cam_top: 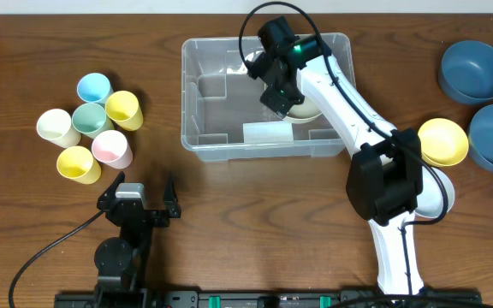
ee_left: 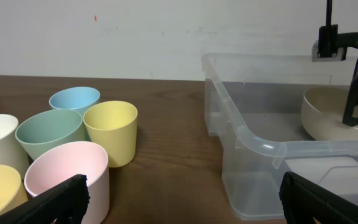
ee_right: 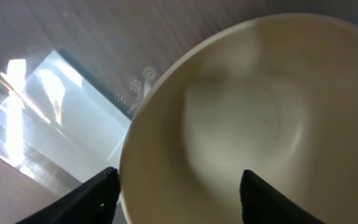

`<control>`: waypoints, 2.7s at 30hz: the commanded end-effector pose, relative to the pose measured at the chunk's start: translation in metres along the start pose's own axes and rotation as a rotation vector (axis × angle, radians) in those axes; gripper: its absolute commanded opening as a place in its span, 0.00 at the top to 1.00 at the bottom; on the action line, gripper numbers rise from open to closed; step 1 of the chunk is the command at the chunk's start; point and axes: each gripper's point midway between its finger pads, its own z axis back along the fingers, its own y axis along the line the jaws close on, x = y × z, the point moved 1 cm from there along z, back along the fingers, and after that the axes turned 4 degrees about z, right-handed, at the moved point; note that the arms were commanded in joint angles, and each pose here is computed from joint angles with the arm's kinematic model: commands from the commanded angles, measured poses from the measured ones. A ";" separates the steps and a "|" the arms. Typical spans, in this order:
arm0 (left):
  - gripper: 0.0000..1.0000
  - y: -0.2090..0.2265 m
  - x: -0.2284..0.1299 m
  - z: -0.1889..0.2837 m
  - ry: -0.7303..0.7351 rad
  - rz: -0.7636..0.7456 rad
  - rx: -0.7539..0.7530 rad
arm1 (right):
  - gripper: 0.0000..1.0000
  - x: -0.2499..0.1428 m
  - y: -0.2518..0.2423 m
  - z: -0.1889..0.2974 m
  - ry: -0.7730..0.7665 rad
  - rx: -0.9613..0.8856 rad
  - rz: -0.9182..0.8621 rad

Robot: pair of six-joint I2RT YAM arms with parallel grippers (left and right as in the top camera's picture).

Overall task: Pack container
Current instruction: 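Lower the cream bowl into the bin and open the right gripper, then move the right gripper to the dark teal bowl and grasp its rim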

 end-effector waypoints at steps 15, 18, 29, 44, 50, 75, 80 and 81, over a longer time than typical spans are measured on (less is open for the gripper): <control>0.02 0.003 -0.015 -0.001 0.045 0.012 0.011 | 0.46 0.016 -0.051 0.109 -0.181 -0.155 -0.172; 0.02 0.003 -0.015 -0.001 0.045 0.012 0.011 | 0.44 0.002 -0.082 0.149 -0.244 -0.199 -0.302; 0.02 0.003 -0.015 -0.001 0.045 0.012 0.011 | 0.42 -0.136 -0.206 0.165 -0.204 -0.262 -0.891; 0.02 0.003 -0.015 -0.001 0.045 0.012 0.011 | 0.39 -0.241 -0.254 0.060 0.031 -0.195 -1.094; 0.02 0.003 -0.015 -0.001 0.045 0.012 0.011 | 0.35 -0.264 -0.267 0.027 0.048 -0.159 -1.078; 0.02 0.003 -0.015 -0.001 0.045 0.012 0.011 | 0.57 -0.283 -0.274 -0.065 0.087 -0.082 -0.952; 0.02 0.003 -0.015 -0.001 0.045 0.012 0.011 | 0.80 -0.280 -0.274 -0.065 0.078 -0.077 -0.950; 0.02 0.003 -0.015 -0.001 0.045 0.012 0.011 | 0.84 -0.276 -0.272 -0.065 0.072 -0.069 -0.946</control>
